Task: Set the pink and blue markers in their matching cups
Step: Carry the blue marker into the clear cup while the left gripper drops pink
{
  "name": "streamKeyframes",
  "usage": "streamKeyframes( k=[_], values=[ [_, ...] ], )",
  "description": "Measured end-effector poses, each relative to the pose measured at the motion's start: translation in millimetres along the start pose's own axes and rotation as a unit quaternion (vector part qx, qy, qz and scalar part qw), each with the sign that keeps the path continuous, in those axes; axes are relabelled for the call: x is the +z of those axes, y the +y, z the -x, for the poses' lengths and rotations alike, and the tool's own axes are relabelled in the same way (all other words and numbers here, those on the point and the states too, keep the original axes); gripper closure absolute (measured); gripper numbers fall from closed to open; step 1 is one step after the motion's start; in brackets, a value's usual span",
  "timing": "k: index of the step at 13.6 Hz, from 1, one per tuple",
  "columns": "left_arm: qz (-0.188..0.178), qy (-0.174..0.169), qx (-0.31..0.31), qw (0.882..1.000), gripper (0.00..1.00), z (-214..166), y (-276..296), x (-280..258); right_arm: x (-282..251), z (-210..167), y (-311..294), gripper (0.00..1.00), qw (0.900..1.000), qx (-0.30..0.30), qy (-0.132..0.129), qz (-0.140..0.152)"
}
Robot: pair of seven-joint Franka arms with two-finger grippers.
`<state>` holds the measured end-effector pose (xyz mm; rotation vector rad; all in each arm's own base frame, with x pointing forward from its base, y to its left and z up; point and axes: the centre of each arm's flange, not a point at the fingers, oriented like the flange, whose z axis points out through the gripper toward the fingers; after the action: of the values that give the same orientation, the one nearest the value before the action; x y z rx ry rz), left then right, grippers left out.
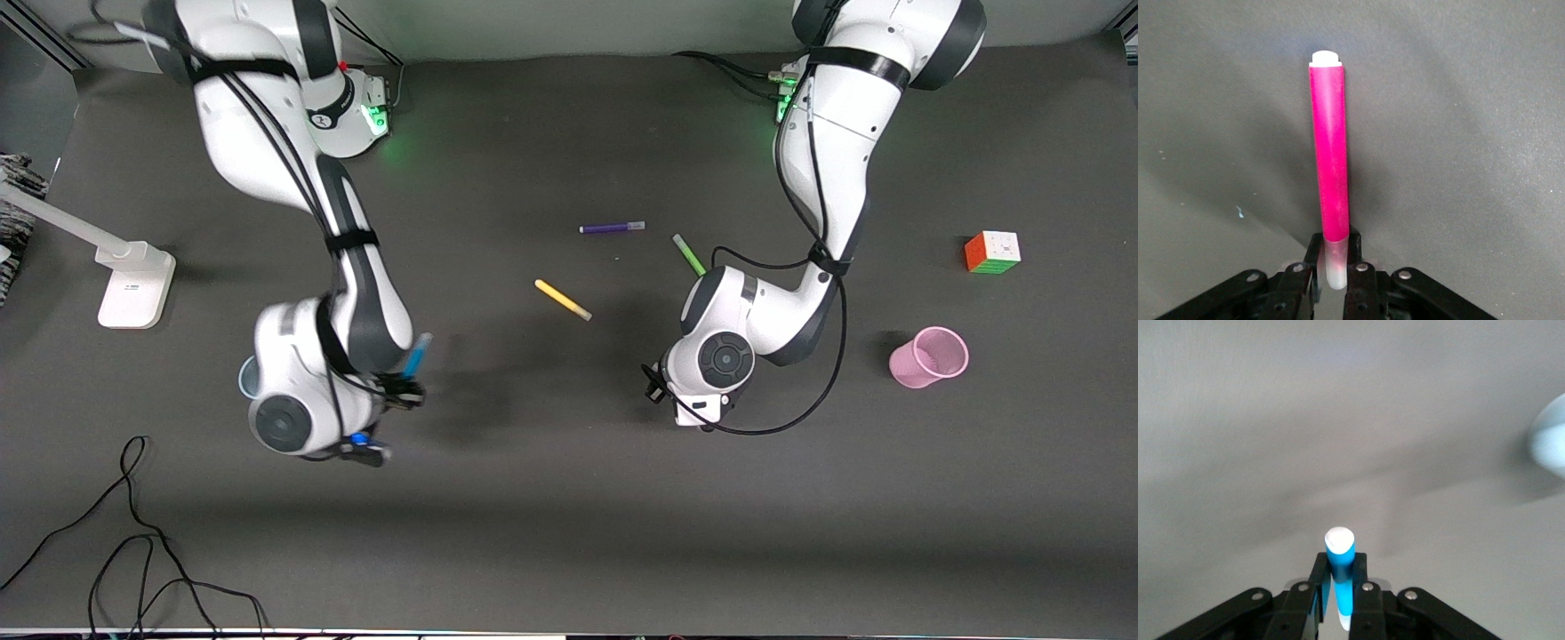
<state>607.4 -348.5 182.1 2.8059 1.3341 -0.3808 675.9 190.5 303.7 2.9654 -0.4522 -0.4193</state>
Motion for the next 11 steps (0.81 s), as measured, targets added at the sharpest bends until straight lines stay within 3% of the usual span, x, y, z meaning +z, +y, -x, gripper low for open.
streamKeyframes(
  k=[2,5,8,11],
  values=[
    [-0.027,-0.012,-0.008,1.0,0.83,-12,-5,-30,-57,-2,40,0.83,0.998,0.016,0.063,0.003],
    [-0.079,-0.05,-0.003,0.996,0.83,-50,-31,-115,-101,-8,118,0.83,0.989,0.028,0.142,-0.035],
    [-0.105,-0.136,0.024,0.985,0.83,-108,-81,-180,-97,-2,173,0.83,0.971,0.041,0.224,-0.074],
    [-0.077,-0.245,0.072,0.964,0.83,-204,-163,-213,-63,6,199,0.83,0.964,0.032,0.253,-0.076]
  ],
)
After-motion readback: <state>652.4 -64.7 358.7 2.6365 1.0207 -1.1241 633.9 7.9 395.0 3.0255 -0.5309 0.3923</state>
